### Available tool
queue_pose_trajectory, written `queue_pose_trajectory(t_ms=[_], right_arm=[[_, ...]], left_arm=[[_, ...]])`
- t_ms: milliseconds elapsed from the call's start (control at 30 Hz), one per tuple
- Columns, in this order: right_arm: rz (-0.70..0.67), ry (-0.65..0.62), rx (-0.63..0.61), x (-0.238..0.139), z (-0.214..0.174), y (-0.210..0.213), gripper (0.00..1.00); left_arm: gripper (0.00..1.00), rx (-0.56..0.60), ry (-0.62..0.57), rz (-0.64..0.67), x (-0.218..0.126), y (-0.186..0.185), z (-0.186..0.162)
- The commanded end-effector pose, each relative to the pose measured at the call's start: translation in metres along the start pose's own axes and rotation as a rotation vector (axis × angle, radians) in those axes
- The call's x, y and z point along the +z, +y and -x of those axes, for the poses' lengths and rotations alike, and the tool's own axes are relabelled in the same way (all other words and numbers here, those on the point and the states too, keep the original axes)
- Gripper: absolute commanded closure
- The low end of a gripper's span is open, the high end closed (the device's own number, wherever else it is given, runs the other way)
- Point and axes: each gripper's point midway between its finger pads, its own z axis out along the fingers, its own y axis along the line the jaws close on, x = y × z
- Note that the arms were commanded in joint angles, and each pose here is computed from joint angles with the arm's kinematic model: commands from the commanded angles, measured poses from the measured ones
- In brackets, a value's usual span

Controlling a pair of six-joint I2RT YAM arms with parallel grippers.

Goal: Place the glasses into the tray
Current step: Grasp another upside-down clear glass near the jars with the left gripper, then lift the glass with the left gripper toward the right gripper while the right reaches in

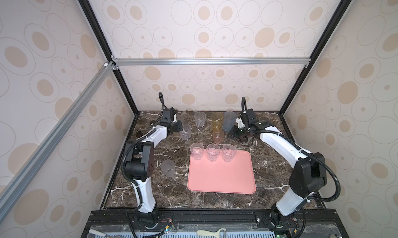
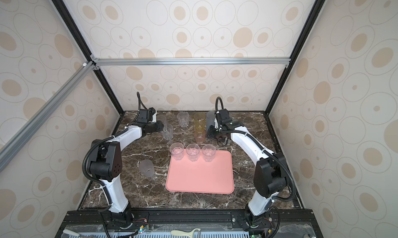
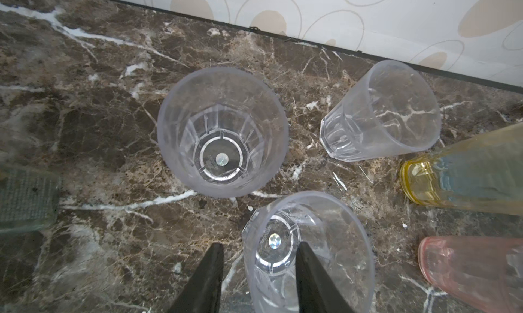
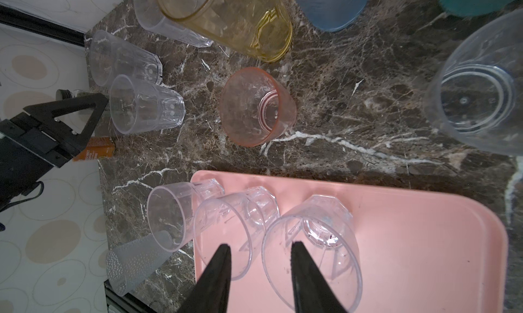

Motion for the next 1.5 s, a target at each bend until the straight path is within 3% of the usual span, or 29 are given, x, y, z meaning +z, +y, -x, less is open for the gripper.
queue_pose_trajectory(t_ms=[0,367,800,1000,1167,1267,1467], right_arm=[[-0.019,0.000,-0.002,0.004,-0.001,-0.001,0.62],[-0.028,0.007,-0.016,0.008,-0.005,0.003,0.62],[-0.032,0.002,-0.038,0.006,-0.007,0.011,0.62],[-0.025,-0.008,-0.054,0.003,-0.006,0.021,0.62],[-0.020,-0.059,-0.108,-0.010,-0.003,0.048,0.63],[-0.042,-0.125,-0.166,-0.025,0.001,0.068,0.63],[-0.100,-0.281,-0.338,-0.054,0.004,0.113,0.62]], left_arm=[[0.58,0.063,0.024,0.037,0.004,-0.002,0.001],[0.65,0.095,0.043,0.106,0.016,0.004,-0.006],[0.95,0.064,0.017,0.080,0.005,-0.005,-0.007],[1.00,0.059,-0.032,0.055,-0.022,-0.014,0.006],[1.00,0.042,-0.146,0.005,-0.063,-0.036,0.026],[1.00,0.007,-0.233,-0.063,-0.092,-0.059,0.032],[1.00,-0.028,-0.298,-0.155,-0.127,-0.107,0.025]])
